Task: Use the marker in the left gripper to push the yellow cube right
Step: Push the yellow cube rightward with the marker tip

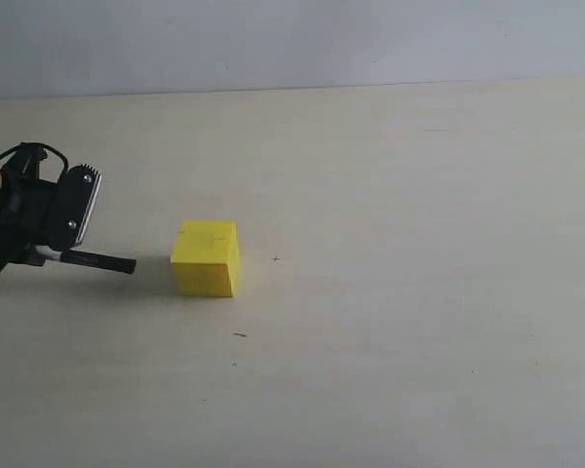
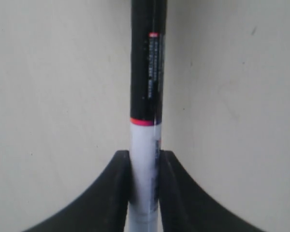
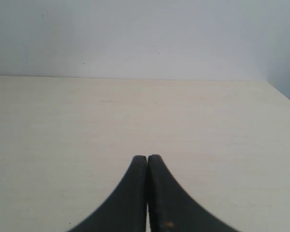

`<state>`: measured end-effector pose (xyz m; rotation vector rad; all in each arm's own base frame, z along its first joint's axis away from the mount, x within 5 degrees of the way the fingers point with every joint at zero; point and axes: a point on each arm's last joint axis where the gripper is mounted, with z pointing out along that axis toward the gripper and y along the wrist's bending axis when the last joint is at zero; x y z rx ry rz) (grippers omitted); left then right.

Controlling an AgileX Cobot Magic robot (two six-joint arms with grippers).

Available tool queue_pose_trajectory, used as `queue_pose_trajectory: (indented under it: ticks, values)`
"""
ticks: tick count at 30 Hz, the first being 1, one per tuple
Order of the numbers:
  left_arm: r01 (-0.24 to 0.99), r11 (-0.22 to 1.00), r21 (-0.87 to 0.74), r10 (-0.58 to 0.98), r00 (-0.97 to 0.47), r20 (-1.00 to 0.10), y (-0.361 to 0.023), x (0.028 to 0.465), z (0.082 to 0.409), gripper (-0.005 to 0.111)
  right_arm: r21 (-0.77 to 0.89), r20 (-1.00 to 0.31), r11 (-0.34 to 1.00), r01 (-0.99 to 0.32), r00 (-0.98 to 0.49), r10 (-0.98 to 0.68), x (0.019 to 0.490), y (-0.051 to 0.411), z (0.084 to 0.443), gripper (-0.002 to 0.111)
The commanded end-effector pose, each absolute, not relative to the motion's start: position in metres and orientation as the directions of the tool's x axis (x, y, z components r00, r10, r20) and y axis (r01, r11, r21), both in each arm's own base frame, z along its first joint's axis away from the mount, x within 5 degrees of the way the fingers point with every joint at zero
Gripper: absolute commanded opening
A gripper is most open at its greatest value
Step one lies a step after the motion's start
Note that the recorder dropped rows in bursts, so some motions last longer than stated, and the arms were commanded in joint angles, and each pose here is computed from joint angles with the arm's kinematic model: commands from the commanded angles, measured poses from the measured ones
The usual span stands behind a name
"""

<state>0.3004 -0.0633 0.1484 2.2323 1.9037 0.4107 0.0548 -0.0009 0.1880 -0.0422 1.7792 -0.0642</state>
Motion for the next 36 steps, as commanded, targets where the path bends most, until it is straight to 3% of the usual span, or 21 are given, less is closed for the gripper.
queue_pose_trajectory:
  ticks: [1,10,18,24,36]
  values:
    - [0.929,-0.154,0.337,0.988,0.138,0.070,-0.069,0.301,0.149,0.000,-0.071,-0.979,0.997,0.013,-0.195,-0.067,0.055,-0.001,0.188,0.000]
    - [0.842,-0.278,0.462,0.950,0.313,0.000,-0.135,0.292,0.154,0.000,-0.071,-0.979,0.997,0.013,-0.195,-0.067,0.055,-0.001,0.188,0.000]
    - [0.914,-0.188,0.359,0.981,0.194,0.021,-0.107,0.293,0.150,0.000,-0.071,-0.979,0.997,0.013,-0.195,-0.067,0.055,-0.001,0.188,0.000]
    - [0.839,-0.252,0.482,0.947,0.316,-0.054,-0.156,0.294,0.135,0.000,-0.071,-0.979,0.997,0.013,-0.195,-0.067,0.055,-0.001,0.188,0.000]
    - [0.899,-0.204,0.387,0.972,0.233,-0.030,-0.140,0.295,0.133,0.000,-0.071,-0.979,0.997,0.013,-0.195,-0.067,0.055,-0.001,0.188,0.000]
